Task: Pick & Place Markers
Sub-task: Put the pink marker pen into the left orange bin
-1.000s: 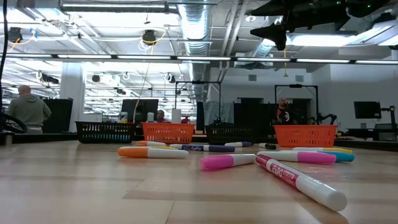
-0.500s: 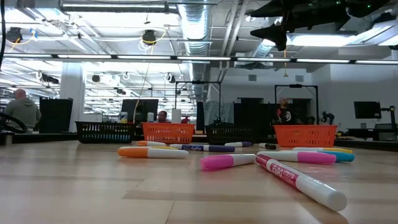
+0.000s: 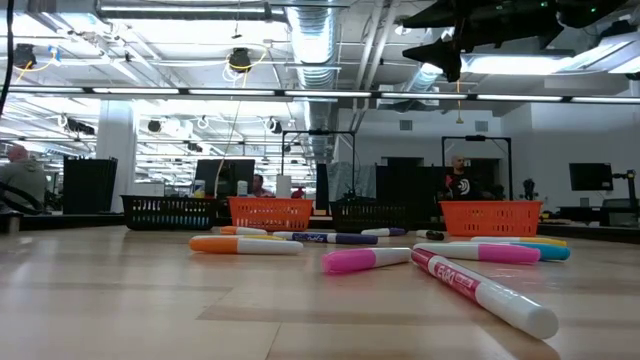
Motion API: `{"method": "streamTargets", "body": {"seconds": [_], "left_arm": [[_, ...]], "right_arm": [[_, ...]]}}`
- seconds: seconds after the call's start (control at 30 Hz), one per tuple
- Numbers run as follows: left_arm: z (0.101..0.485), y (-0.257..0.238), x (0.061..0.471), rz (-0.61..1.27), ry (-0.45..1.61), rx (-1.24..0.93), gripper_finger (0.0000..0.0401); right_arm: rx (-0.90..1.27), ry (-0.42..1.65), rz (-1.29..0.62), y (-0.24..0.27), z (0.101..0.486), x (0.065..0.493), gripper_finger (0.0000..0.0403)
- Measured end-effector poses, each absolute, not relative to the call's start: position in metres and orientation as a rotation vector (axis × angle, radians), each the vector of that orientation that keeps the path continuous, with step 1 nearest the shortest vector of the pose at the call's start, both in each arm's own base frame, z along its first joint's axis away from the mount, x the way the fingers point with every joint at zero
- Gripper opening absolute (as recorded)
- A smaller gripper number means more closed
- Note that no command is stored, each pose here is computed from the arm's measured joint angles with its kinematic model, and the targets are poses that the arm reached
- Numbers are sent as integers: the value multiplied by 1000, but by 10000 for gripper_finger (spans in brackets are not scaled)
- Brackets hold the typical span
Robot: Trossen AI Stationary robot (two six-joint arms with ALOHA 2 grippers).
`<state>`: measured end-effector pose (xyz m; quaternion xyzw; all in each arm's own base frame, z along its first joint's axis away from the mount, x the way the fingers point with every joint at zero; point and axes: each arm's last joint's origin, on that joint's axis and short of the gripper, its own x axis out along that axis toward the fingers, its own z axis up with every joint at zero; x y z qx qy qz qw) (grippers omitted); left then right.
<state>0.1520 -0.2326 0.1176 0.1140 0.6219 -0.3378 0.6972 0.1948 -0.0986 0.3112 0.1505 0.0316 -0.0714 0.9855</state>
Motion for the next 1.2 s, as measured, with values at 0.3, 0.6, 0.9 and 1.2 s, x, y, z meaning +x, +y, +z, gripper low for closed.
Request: {"method": "streamTargets", "body": {"seconds": [0.3,0.6,0.9,1.2], "left_arm": [[118,-228,158,-768,1396,232,60],[128,-226,158,-753,1351,231,60],[154,-204,169,-567,1233,239,59],[184,-155,201,-416,1099,198,57]], "right_arm": [[302,64,-143,-99,311,195,265],[303,64,-142,-99,311,195,265],[303,64,-143,-99,311,195,265],[303,64,-148,-99,311,195,265]]}}
